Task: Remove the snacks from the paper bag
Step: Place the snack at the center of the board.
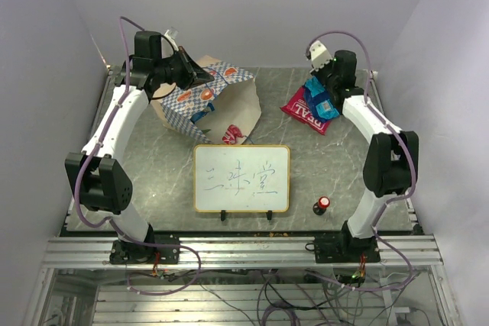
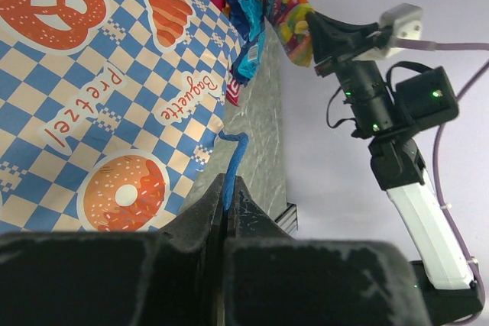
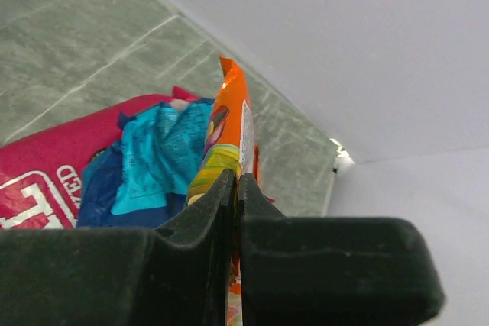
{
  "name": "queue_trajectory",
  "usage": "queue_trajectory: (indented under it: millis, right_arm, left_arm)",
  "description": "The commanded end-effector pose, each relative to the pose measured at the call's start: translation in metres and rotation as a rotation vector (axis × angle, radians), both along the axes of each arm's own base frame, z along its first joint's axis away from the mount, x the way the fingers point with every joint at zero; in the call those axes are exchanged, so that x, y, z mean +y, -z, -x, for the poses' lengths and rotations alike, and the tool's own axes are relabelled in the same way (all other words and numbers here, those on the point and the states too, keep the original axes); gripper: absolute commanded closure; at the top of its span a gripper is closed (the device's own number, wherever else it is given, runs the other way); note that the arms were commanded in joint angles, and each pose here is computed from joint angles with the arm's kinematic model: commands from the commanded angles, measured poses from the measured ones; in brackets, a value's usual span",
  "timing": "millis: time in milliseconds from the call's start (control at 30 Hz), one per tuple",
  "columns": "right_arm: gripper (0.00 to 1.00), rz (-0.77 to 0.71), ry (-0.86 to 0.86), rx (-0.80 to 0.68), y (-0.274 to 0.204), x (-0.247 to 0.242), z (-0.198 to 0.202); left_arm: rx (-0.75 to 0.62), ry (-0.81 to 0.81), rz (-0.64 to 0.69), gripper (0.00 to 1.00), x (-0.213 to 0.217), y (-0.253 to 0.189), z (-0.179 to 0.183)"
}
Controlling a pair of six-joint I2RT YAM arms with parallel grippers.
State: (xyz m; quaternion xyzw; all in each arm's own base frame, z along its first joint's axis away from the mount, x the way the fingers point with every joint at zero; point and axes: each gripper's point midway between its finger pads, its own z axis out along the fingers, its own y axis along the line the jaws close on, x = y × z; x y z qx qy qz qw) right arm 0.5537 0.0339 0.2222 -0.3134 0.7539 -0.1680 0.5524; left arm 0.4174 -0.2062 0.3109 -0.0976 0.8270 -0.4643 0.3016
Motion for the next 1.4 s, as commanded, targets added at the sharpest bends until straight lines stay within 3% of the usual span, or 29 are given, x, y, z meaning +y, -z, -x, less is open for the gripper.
queue_trajectory:
  millis: [0, 267, 500, 667, 800, 967, 1067, 1233, 1367]
  right_arm:
    - [1.0, 0.014, -0.086, -0.024, 0.011, 0.021, -0.016]
    - [1.0, 0.01, -0.175, 0.141, 0.095, 0.068, 0.008]
    - [1.0, -0.061, -0.161, 0.246, 0.144, 0.076, 0.024]
    - [1.0, -0.096, -0.14, 0.28, 0.165, 0.075, 0.029]
    - [1.0, -0.109, -0.114, 0.277, 0.151, 0.075, 0.021]
    - [0.65, -0.192, -0.093, 0.196, 0.09, 0.08, 0.017]
    - [0.5, -0.272, -0.086, 0.15, 0.055, 0.085, 0.025]
    - [0.39, -0.431, -0.181, 0.16, 0.026, 0.125, 0.055]
    - [0.33, -0.526, -0.361, 0.179, 0.014, 0.181, 0.085]
  left_arm:
    - [-0.03, 0.029, 0.006, 0.93, -0.004, -0.01, 0.005]
    - [-0.022, 0.028, 0.011, 0.93, -0.005, -0.008, 0.002]
    - [-0.017, 0.026, 0.011, 0.93, -0.004, -0.007, 0.006]
    - [-0.02, 0.026, 0.008, 0.93, -0.003, -0.009, 0.009]
    - [-0.02, 0.028, 0.002, 0.93, -0.002, -0.009, 0.014]
    - [-0.025, 0.023, -0.013, 0.93, 0.0, -0.009, 0.016]
    - [-0.034, 0.016, -0.021, 0.93, 0.001, -0.01, 0.016]
    - [-0.039, 0.002, -0.019, 0.93, 0.003, -0.01, 0.017]
    - [-0.027, -0.007, -0.014, 0.93, 0.004, -0.007, 0.02]
